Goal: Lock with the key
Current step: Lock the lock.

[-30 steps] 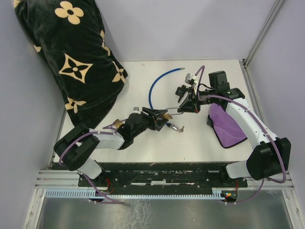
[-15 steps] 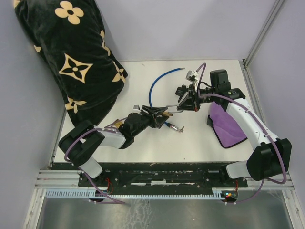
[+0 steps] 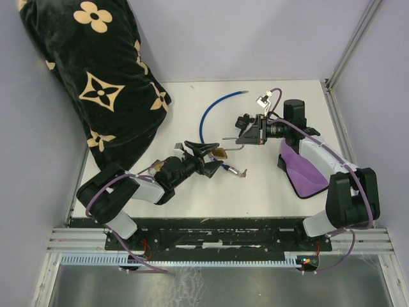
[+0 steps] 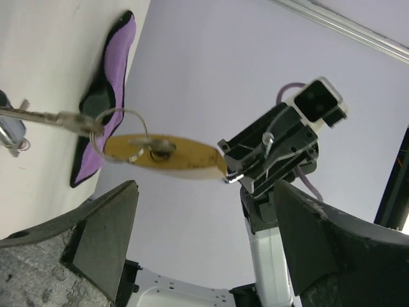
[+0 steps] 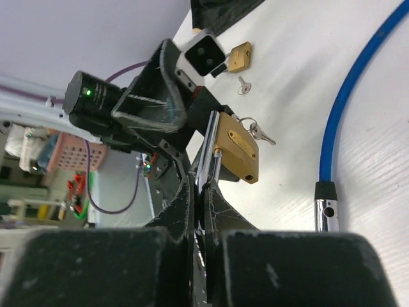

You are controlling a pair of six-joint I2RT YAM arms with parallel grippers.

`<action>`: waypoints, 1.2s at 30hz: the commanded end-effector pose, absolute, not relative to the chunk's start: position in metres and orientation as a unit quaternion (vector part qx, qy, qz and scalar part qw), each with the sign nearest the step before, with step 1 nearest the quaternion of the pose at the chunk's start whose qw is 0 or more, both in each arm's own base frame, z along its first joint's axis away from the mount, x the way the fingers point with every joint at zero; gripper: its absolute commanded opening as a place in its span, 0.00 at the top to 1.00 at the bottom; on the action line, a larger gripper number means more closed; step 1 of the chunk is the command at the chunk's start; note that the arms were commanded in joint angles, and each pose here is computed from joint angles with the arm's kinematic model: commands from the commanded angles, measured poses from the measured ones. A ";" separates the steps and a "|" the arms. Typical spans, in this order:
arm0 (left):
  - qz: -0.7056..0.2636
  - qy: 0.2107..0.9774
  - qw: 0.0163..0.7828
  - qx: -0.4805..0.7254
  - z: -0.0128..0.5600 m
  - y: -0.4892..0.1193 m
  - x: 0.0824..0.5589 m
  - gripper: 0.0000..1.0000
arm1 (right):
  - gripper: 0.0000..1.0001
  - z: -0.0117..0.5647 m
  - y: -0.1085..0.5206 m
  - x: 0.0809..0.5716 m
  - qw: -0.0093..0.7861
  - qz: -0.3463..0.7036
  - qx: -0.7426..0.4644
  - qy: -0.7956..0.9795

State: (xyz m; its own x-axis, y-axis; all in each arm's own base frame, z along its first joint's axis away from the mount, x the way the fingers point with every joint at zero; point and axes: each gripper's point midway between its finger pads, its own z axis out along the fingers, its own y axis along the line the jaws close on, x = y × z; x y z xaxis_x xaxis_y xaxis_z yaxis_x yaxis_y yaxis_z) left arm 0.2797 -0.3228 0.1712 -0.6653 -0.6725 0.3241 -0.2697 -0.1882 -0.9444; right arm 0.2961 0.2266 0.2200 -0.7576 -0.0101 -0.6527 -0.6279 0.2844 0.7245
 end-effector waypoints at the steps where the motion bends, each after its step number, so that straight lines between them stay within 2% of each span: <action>1: -0.671 0.616 0.209 -0.356 0.182 -0.304 0.278 0.08 | 0.98 0.241 0.229 0.312 0.272 0.612 -0.166 0.723; 3: -0.655 0.626 0.245 -0.346 0.178 -0.291 0.277 0.07 | 0.98 0.235 0.229 0.317 0.260 0.621 -0.141 0.725; 6: -0.599 0.668 0.360 -0.257 0.183 -0.275 0.276 0.07 | 0.98 0.228 0.229 0.322 0.248 0.628 -0.112 0.729; 9: -0.481 0.714 0.496 -0.113 0.208 -0.263 0.279 0.06 | 0.98 0.223 0.229 0.326 0.230 0.633 -0.081 0.734; 14: -0.362 0.649 0.650 0.160 0.258 -0.260 0.261 0.03 | 0.98 0.218 0.230 0.331 0.207 0.642 -0.044 0.737; 17: -0.288 0.600 0.678 0.313 0.250 -0.276 0.255 0.02 | 0.98 0.220 0.231 0.332 0.200 0.647 -0.035 0.735; 20: -0.203 0.509 0.700 0.458 0.235 -0.296 0.246 0.01 | 0.98 0.224 0.230 0.330 0.202 0.645 -0.034 0.736; 23: -0.144 0.449 0.717 0.513 0.240 -0.311 0.251 0.01 | 0.98 0.227 0.230 0.329 0.205 0.643 -0.036 0.737; 27: -0.079 0.439 0.714 0.540 0.240 -0.326 0.273 0.00 | 0.98 0.225 0.230 0.329 0.202 0.644 -0.036 0.737; 32: -0.062 0.447 0.698 0.556 0.228 -0.347 0.292 0.13 | 0.98 0.225 0.230 0.329 0.202 0.644 -0.037 0.737; 36: -0.060 0.456 0.683 0.568 0.214 -0.362 0.300 0.29 | 0.98 0.225 0.231 0.328 0.200 0.645 -0.038 0.737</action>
State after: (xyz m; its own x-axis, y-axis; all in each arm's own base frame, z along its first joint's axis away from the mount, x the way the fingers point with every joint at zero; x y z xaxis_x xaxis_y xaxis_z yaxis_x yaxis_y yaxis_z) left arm 0.2877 -0.3480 0.1975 0.5080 0.4192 -0.7525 0.6690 0.3583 0.6512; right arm 0.3313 0.2294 0.1948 -0.9409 0.2202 -0.2573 -0.2115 0.2114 0.9542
